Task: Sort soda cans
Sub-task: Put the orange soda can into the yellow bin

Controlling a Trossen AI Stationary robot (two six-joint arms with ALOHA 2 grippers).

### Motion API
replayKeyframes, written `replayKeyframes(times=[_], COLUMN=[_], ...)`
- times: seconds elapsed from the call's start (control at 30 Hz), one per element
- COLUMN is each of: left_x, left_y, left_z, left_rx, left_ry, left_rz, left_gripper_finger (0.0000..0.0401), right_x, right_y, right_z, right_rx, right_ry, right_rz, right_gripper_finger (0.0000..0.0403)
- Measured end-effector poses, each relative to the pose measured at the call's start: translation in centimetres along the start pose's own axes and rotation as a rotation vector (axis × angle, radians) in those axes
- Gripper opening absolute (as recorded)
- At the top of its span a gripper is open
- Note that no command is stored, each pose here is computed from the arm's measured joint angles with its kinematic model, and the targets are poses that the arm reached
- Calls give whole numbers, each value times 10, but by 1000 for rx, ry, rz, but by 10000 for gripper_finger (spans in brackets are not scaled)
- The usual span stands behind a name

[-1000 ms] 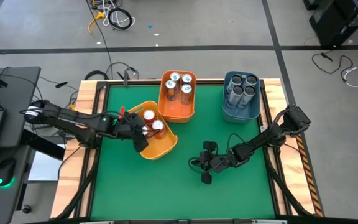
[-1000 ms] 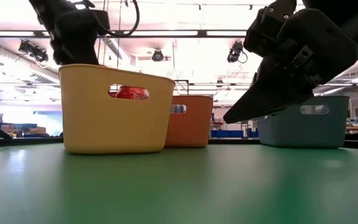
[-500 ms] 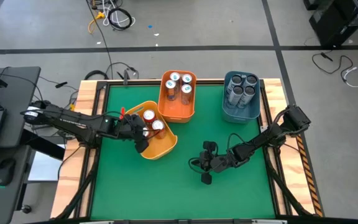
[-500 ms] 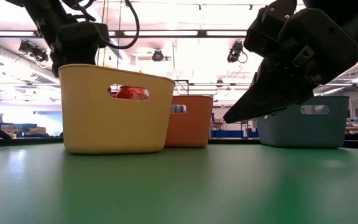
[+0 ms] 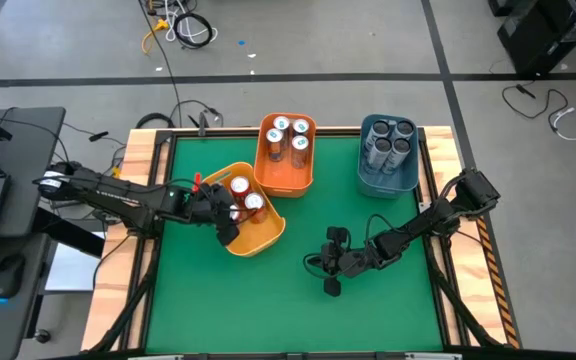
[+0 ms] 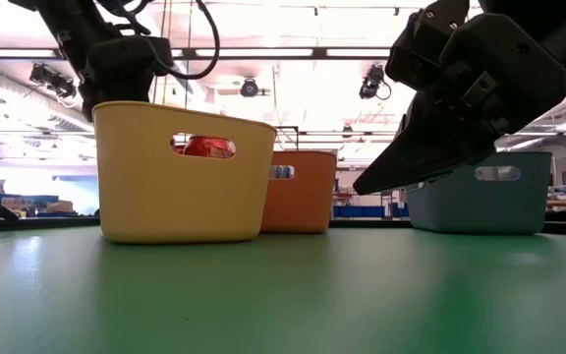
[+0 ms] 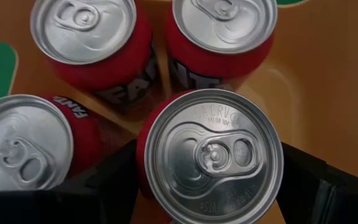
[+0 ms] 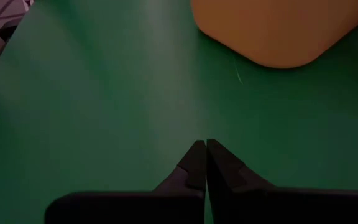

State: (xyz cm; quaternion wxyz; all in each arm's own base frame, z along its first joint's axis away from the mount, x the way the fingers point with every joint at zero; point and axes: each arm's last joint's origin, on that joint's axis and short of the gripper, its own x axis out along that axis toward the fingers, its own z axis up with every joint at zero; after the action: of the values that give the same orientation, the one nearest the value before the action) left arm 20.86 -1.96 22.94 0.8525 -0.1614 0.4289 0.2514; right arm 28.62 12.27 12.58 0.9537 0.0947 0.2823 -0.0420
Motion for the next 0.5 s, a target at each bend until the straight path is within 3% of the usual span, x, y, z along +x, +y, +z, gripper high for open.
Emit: replayKeyframes(times=[0.17,0.33,0.5], left_x=[0,1,12], left_y=[0,-1,-4], left_z=[0,0,-2], left_rx=[-1,0,25], left_ry=[8,8,41], left_rz=[-9,-3,39], left_gripper_finger=[296,358,369], right_x=[0,0,0], right_y=[0,0,0], right_z=[0,0,0], right_rx=[0,0,0], right_ry=[0,0,0], right_rz=[0,0,0], right_gripper_finger=[2,1,1])
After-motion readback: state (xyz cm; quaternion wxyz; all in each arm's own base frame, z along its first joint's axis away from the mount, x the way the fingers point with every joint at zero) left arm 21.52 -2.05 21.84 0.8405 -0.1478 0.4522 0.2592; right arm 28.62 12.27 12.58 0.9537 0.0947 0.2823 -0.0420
